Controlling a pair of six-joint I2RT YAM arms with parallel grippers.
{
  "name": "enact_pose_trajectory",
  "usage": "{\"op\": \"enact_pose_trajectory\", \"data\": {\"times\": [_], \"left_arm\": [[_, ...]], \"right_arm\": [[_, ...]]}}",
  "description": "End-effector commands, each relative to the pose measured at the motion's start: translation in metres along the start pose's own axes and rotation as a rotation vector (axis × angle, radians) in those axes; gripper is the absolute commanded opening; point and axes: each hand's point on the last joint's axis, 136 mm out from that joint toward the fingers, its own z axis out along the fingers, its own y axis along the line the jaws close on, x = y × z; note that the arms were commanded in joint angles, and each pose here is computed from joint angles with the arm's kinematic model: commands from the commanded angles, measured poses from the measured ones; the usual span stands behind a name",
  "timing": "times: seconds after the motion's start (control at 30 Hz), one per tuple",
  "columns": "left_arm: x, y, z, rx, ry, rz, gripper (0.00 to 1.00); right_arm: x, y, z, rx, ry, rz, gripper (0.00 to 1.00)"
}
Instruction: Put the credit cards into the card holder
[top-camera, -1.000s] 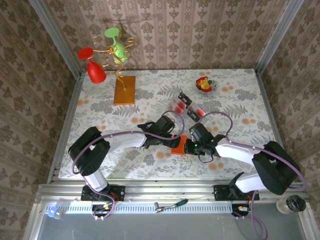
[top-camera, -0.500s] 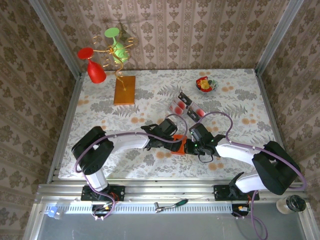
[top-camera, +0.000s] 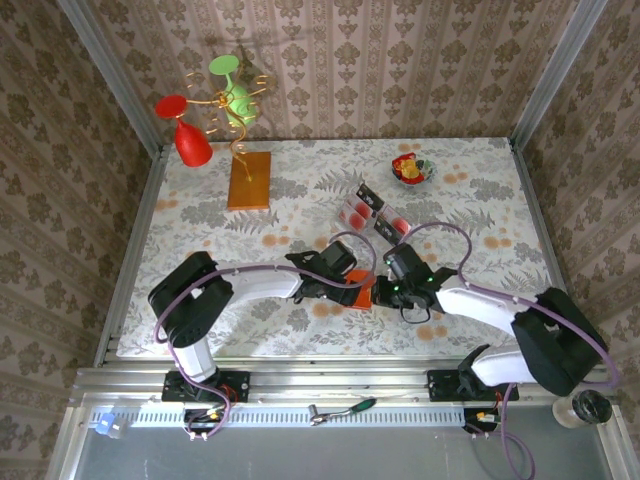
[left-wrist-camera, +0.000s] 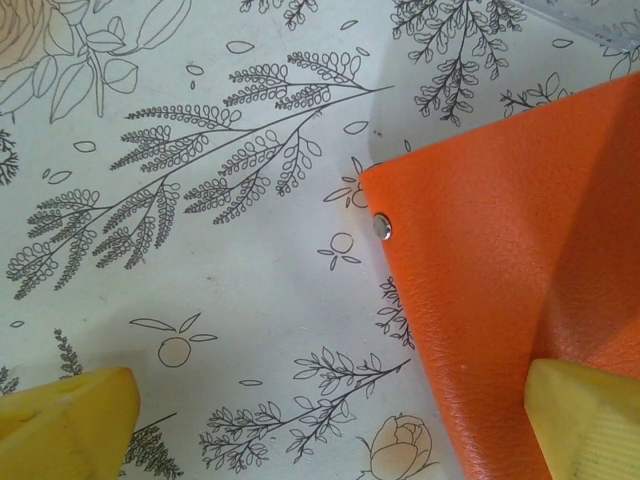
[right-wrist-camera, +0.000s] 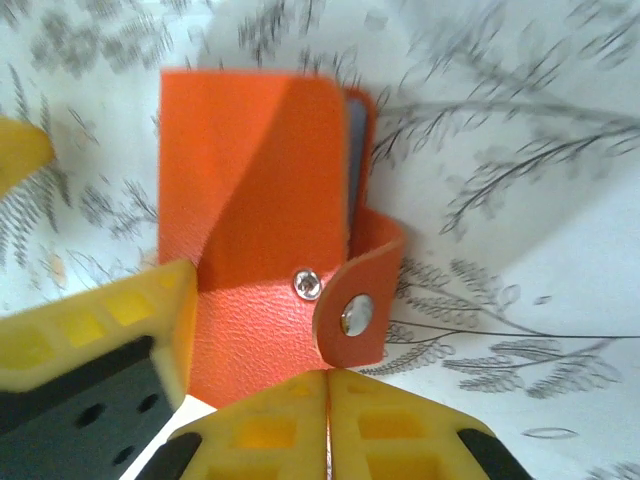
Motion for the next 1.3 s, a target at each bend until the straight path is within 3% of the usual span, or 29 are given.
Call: {"op": "enact_pose_trajectory", "data": {"times": [0.0,0.1,0.3,0.6,0.9,1.27], "left_arm": [[0.021,0.012,0.009,-0.087,0.066,0.028,1.0],[0.024,0.012,0.01,-0.098,0.069,0.036,1.0],[0.026,0.013,0.01,-0.104,0.07,0.028,1.0],[0.025,0.014,0.009,-0.109,0.067,0.026,1.0],[0.026,0.014,0.009,-0.103,0.063,0.021,1.0],[0.029,0.013,0.011,-0.094,0.062,0.015,1.0]], "right_arm": [[-0.014,-0.004,-0.026,-0.002,-0.043,0.042,0.11],[-0.02,-0.015,-0.035,0.025,-0.048,0.052,0.13],[-0.02,-0.014,-0.029,0.037,0.003,0.022,0.26],[-0.019,-0.004,-0.013,0.068,0.069,-0.029,0.33],[-0.017,-0.003,0.003,0.137,0.113,-0.07,0.31],[-0.016,-0.008,0.008,0.178,0.127,-0.085,0.12]]}}
